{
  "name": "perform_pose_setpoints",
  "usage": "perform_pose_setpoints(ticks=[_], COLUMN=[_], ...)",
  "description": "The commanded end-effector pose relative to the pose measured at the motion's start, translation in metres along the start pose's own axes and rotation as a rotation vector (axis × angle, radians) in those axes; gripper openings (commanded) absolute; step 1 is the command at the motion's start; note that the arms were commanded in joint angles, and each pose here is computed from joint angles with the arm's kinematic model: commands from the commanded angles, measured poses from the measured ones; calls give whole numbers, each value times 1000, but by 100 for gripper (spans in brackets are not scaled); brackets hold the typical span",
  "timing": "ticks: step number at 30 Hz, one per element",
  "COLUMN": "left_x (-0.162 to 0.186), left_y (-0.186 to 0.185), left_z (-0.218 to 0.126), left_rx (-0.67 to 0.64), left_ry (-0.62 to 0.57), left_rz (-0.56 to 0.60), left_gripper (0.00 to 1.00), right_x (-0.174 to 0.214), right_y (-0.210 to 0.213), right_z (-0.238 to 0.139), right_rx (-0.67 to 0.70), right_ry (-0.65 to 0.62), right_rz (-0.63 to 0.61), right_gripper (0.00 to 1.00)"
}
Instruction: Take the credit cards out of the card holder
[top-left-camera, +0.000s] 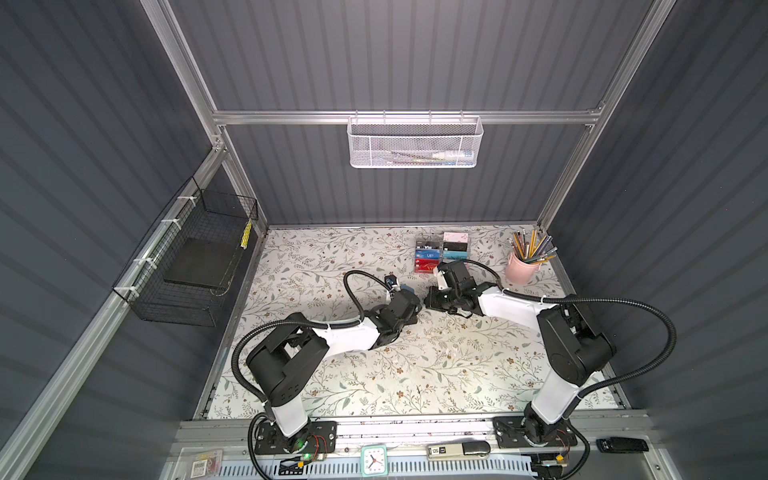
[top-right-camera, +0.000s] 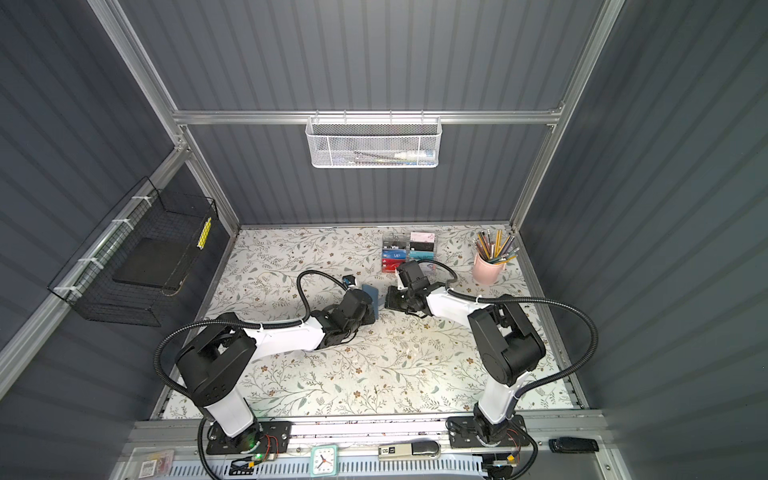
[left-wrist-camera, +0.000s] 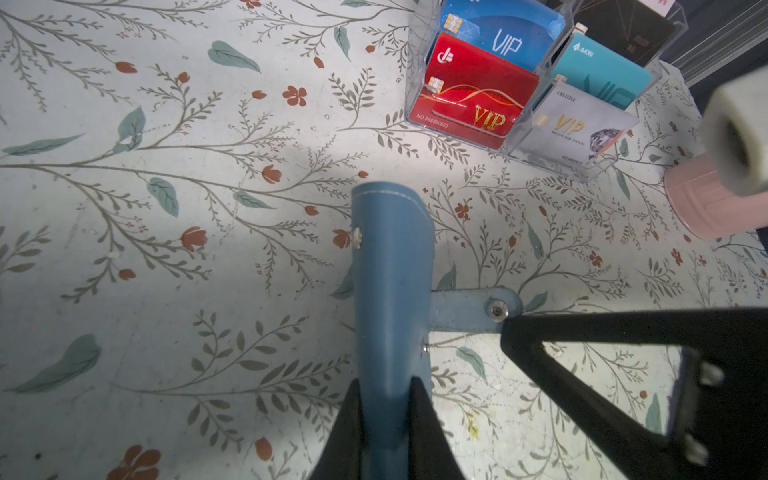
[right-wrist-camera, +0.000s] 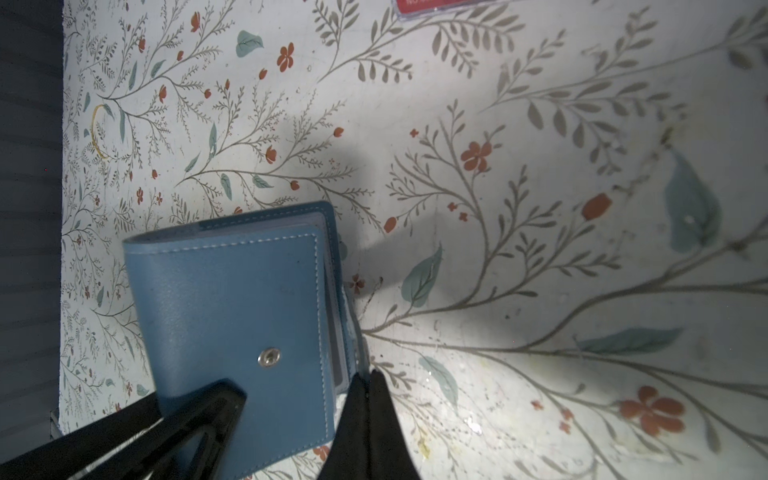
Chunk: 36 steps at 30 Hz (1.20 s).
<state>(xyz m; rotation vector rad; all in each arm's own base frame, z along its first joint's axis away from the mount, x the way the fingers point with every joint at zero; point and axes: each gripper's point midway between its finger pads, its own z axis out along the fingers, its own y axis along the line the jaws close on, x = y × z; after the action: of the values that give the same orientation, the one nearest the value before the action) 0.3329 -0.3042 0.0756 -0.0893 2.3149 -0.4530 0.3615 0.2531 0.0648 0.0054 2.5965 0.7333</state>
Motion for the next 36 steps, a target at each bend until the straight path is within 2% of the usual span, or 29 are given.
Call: perform_pose_setpoints(ticks=[1, 12, 16, 20, 32, 36], left_x=[28, 35, 38, 40, 18, 3], left_y=[52, 59, 62, 64, 72, 70], left_z=[10, 18, 19, 18, -1, -16], left_rx=[-182, -197, -202, -204, -207, -182], left_ry=[101, 142, 157, 163, 115, 77], left_rz=[62, 59, 60, 59, 41, 29], left_gripper=[11, 24, 34, 37, 51, 59], right_x=[-9, -7, -6, -6, -3, -1], right_y=[-6, -8, -8, -6, 2, 5], right_z=[-6, 0, 1, 2, 2, 4], right_rx=[7, -11, -17, -25, -58, -56], right_ry=[-30, -14, -9, -5, 8, 11], right_rz=[28, 54, 55, 53, 46, 35], right_gripper=[0, 0, 0, 0, 0, 13])
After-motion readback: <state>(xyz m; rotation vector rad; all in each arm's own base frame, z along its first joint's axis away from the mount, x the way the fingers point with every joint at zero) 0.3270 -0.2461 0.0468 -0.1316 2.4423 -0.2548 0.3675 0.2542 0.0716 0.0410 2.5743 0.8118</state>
